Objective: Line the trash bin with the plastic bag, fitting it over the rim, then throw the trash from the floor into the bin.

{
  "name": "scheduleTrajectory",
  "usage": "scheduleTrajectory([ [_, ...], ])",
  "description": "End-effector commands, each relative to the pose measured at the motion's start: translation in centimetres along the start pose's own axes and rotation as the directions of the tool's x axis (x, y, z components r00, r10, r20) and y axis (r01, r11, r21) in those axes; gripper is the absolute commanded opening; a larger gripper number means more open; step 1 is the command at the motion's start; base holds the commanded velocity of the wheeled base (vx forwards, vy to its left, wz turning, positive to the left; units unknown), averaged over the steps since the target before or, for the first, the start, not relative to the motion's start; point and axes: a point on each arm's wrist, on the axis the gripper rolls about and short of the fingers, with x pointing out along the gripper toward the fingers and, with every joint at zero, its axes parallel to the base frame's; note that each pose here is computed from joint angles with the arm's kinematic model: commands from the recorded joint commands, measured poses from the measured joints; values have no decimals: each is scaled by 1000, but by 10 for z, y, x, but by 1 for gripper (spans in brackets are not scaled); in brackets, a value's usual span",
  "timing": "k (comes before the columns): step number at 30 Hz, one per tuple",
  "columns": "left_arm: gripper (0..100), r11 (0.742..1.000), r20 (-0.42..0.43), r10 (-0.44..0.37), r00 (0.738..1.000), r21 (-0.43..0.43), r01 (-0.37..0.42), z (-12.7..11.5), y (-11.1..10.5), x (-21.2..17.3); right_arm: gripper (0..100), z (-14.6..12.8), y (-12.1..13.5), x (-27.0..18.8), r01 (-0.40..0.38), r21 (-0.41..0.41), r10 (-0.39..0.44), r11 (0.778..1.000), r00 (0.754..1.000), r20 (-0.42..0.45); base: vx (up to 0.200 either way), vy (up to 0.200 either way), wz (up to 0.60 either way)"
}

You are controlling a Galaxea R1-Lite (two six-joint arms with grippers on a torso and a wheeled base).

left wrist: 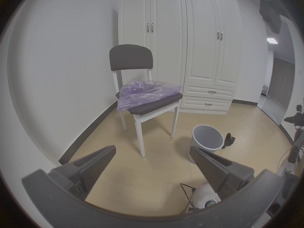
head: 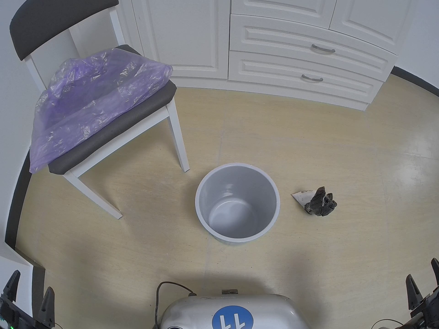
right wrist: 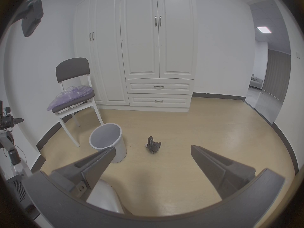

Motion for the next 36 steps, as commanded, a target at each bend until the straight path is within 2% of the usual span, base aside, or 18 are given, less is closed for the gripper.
scheduleTrajectory([
  [1,100,1000,-5,2,1000,-1,-2,-5,0,0,100,-5,0,0,-1,-1,1,1000,1000,-1,0,0,0],
  [14,100,1000,-3,2,1000,-1,-2,-5,0,0,100,-5,0,0,1,-4,-1,1000,1000,-2,0,0,0],
  [18,100,999,-3,-15,1000,34,15,-5,0,0,100,-5,0,0,-12,-69,12,998,1000,-4,0,0,0],
  [24,100,998,-5,-34,999,52,34,-5,-1,0,100,-5,0,0,-19,-82,19,996,1000,-3,0,0,0],
  [28,100,999,-3,-32,999,33,32,-5,-1,0,100,-5,0,0,-13,-47,13,999,1000,1,0,0,0],
  [31,100,999,-5,-12,1000,-46,12,-5,0,0,100,-5,0,0,-10,-3,10,1000,1000,-1,0,0,0],
  [36,100,999,-3,8,1000,-49,-8,-5,0,0,100,-5,0,0,5,8,-5,1000,1000,1,0,0,0],
])
